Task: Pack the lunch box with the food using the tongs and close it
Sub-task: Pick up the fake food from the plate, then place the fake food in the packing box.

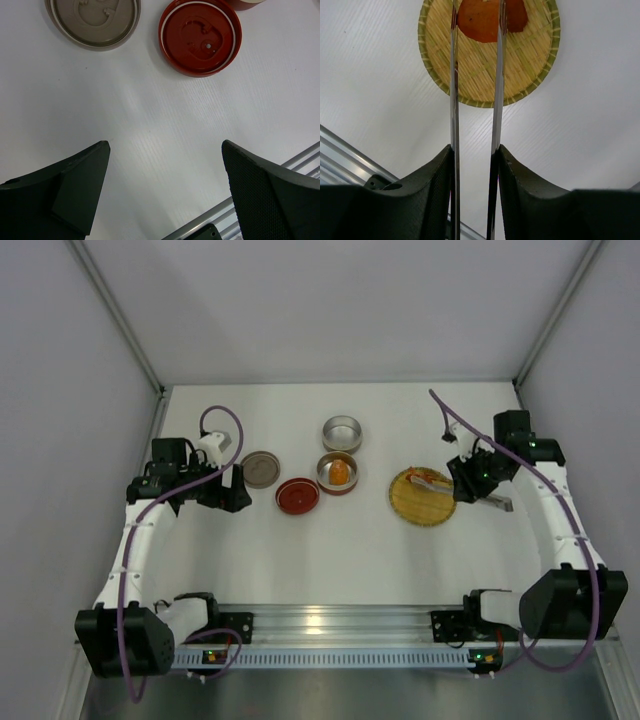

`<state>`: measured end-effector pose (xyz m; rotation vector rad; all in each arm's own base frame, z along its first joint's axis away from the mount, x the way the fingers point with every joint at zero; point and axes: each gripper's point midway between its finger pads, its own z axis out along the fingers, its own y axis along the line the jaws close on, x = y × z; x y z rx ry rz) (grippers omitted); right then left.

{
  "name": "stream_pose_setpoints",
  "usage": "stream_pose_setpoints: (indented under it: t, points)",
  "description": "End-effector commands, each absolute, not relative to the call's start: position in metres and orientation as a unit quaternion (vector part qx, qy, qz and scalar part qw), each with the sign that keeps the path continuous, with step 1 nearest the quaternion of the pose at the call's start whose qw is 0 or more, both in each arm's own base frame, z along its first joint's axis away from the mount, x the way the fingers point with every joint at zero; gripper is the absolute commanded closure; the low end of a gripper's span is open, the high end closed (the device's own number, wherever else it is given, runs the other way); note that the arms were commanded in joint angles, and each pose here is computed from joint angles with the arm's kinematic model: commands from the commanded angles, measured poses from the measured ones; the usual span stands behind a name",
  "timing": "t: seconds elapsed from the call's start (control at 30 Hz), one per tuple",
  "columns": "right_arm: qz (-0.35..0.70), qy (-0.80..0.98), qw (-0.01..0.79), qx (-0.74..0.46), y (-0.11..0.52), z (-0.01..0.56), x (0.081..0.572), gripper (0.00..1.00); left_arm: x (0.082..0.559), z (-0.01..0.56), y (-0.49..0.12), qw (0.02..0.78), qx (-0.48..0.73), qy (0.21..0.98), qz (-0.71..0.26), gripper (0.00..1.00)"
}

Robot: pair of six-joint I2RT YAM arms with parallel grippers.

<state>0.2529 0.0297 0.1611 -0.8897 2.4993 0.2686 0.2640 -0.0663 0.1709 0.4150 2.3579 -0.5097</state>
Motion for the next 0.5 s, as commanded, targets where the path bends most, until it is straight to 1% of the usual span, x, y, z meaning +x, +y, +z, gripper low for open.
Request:
stream_pose_setpoints:
  t: [0.0, 0.1, 0.2, 0.33, 0.47]
  points:
    - [0.137, 0.896, 0.264, -0.329, 0.05, 0.193, 0.254, 0.76, 0.274, 0.18, -0.069, 0.362, 0.168, 0.895, -0.199, 0.02]
    - [0.137, 0.895, 0.27, -0.328, 0.051, 0.199, 0.258, 0.76, 0.274, 0.181, -0.067, 0.363, 0.169, 0.895, -0.194, 0.02]
    - [0.141, 0.89, 0.291, -0.32, 0.055, 0.21, 0.267, 0.76, 0.274, 0.181, -0.067, 0.365, 0.171, 0.894, -0.193, 0.02]
    - [0.158, 0.878, 0.305, -0.334, 0.08, 0.222, 0.282, 0.77, 0.277, 0.18, -0.068, 0.364, 0.167, 0.895, -0.198, 0.02]
    - [0.157, 0.868, 0.335, -0.332, 0.102, 0.238, 0.309, 0.76, 0.279, 0.181, -0.07, 0.364, 0.162, 0.894, -0.204, 0.02]
